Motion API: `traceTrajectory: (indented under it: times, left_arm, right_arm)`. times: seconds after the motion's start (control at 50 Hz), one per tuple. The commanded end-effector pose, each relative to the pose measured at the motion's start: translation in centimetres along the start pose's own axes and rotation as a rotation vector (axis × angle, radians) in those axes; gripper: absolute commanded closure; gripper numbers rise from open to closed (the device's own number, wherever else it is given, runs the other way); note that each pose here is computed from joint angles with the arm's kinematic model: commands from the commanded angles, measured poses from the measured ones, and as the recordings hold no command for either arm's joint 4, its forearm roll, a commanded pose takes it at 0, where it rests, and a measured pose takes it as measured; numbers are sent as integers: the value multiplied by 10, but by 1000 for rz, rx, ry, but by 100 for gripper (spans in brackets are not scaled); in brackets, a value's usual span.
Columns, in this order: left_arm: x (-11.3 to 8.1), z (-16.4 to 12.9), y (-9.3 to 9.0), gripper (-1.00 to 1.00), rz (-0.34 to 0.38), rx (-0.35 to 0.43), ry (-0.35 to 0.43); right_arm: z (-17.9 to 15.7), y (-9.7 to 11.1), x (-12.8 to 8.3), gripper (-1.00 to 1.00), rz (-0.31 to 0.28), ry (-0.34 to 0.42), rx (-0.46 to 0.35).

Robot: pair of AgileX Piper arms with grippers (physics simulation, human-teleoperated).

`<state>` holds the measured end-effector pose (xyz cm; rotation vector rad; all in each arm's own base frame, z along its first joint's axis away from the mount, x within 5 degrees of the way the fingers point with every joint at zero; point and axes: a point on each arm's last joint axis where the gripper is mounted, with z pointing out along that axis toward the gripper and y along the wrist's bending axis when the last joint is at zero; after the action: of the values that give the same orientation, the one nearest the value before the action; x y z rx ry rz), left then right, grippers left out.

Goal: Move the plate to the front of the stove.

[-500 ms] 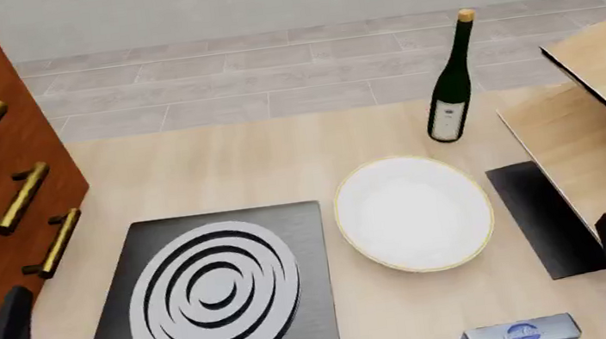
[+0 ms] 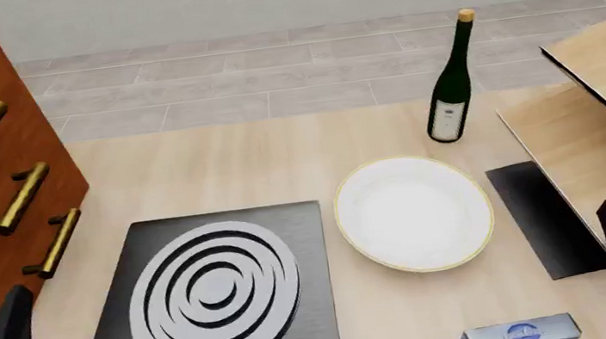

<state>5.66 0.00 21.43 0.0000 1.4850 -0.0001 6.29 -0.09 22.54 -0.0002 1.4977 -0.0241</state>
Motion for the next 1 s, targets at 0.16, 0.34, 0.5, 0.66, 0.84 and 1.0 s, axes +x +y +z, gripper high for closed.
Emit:
traceTrajectory:
  times: [0.16,0.34,0.5,0.66,0.84,1.0]
  left_arm:
    - [0,0,0,-100,0,0,0]
    - [0,0,0,-100,0,0,0]
    - [0,0,0,-100,0,0,0]
    - [0,0,0,-100,0,0,0]
    - [0,0,0,-100,0,0,0]
    - [0,0,0,-100,0,0,0]
  right_arm:
    - [5,5,-47,-100,-124,-7,-85]
    - [14,10,-69,-100,-242,-2,-150]
    - [31,18,-79,-100,-321,42,-228]
    - [47,29,-88,-100,-375,76,-311]
    - [71,47,-85,-100,-443,134,-406]
    - [85,64,-77,-100,-510,156,-492]
